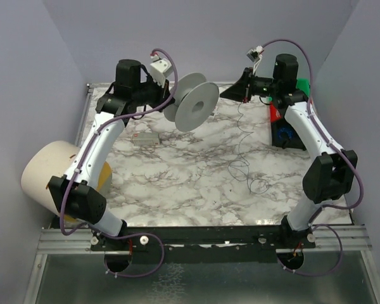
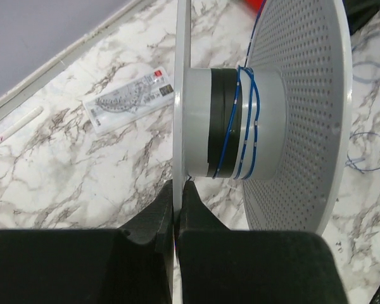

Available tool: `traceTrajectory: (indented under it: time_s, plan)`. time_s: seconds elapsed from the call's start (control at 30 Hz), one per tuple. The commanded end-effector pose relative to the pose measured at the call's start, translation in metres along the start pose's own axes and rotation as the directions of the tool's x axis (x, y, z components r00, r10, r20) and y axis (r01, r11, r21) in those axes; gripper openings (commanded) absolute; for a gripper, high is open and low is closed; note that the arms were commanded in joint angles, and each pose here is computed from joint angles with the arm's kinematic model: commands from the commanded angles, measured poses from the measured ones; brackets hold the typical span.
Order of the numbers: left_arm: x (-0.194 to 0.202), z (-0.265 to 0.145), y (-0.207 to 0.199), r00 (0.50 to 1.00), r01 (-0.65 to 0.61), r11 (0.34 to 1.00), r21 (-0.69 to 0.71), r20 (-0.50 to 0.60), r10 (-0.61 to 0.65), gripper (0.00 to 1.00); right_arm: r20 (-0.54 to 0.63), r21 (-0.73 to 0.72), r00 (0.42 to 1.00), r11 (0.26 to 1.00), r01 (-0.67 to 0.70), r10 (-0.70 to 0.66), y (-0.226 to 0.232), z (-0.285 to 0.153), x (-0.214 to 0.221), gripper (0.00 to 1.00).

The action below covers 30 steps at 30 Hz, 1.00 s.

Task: Wrap the cables
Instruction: Wrap the cable around the cable reel.

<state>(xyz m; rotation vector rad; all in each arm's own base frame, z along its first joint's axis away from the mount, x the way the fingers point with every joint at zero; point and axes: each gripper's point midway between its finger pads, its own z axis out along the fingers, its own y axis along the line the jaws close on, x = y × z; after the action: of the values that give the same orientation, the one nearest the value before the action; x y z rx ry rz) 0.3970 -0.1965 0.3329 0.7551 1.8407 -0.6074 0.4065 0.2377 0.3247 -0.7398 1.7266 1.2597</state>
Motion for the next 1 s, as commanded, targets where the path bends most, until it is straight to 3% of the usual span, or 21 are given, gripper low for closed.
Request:
traceTrajectory:
  time_s: [0.0,0.23,0.47,0.77,0.97]
  plan:
    - [0.003,-0.004,0.010,0.991,-0.130,0.986,-0.102,-0.029,0.128,0.00,0.021,-0.136,0.997,0.988,-0.071,0.074,0.035,-0.003,-0.023,0.00]
    - [0.027,0.016,0.017,0.985,-0.144,0.960,-0.241,-0.123,0.117,0.00,0.042,-0.215,0.994,0.972,-0.094,0.106,0.046,0.001,-0.042,0.00]
    - [0.028,0.032,0.036,0.993,-0.025,0.908,-0.418,-0.114,-0.025,0.00,-0.010,-0.308,0.994,0.946,-0.103,0.106,0.078,0.022,-0.030,0.00]
    - [0.025,0.049,0.044,0.978,0.150,0.853,-0.499,-0.051,-0.202,0.00,-0.141,-0.426,0.986,0.894,-0.140,0.087,0.126,0.076,0.028,0.00]
    - [0.020,0.053,0.040,0.962,0.242,0.857,-0.455,-0.006,-0.275,0.00,-0.219,-0.400,0.974,0.905,-0.142,0.056,0.126,0.097,0.080,0.01]
